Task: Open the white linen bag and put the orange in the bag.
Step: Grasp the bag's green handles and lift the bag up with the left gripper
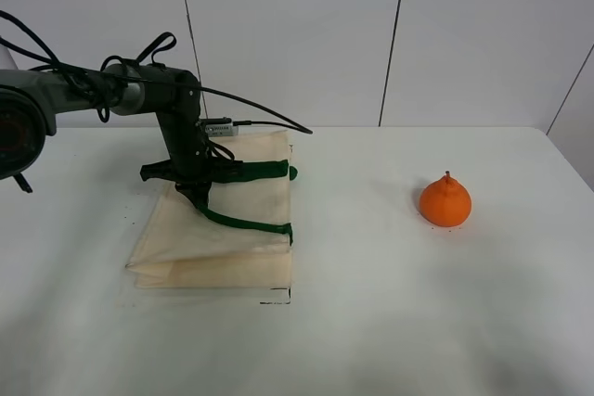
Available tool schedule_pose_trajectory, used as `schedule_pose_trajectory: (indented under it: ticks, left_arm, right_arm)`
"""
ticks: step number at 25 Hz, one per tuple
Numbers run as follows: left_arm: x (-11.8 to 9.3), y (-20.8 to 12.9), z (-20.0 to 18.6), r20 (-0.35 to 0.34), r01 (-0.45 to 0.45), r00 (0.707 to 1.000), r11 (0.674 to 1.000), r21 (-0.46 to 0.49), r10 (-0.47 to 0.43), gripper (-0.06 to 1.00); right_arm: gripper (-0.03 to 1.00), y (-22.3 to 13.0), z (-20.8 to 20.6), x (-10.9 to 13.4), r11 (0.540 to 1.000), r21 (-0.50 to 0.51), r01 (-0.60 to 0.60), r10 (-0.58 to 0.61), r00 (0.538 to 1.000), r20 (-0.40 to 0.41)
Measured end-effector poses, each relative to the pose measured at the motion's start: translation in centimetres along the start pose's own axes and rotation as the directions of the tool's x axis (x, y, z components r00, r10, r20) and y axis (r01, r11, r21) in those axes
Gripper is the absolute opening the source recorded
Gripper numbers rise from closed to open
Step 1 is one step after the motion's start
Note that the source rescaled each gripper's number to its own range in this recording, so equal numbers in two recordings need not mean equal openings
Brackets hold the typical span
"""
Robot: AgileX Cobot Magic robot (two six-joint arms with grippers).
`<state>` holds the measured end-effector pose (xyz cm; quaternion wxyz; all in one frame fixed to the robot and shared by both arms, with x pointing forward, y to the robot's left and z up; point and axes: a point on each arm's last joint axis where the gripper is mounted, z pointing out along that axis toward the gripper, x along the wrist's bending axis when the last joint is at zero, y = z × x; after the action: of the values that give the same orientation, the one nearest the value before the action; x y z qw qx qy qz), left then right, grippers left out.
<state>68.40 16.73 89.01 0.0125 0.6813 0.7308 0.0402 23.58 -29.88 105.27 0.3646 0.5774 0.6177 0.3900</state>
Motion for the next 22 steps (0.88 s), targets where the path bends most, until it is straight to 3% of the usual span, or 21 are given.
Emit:
schedule_pose_trajectory:
  ticks: [6,14,18,22]
  left_arm:
    - [0.1,0.3,-3.2,0.016,0.004,1.000,0.999,-0.042,-0.004,0.00]
    - [0.5,0.7,-12.6,0.054,-0.041,0.997,0.985,-0.165,0.050,0.00]
    - [0.2,-0.1,-18.1,0.071,-0.092,0.991,0.963,-0.255,0.113,0.00]
    - [-1.0,-1.4,-23.1,0.092,-0.151,0.976,0.916,-0.373,0.199,0.00]
  right_arm:
    - [1.00,0.0,0.0,0.0,1.000,0.000,0.000,0.000,1.000,0.000]
    - [1.00,0.0,0.0,0.0,1.000,0.000,0.000,0.000,1.000,0.000]
    - [1.00,0.0,0.0,0.0,1.000,0.000,0.000,0.000,1.000,0.000]
    - [1.00,0.0,0.0,0.0,1.000,0.000,0.000,0.000,1.000,0.000]
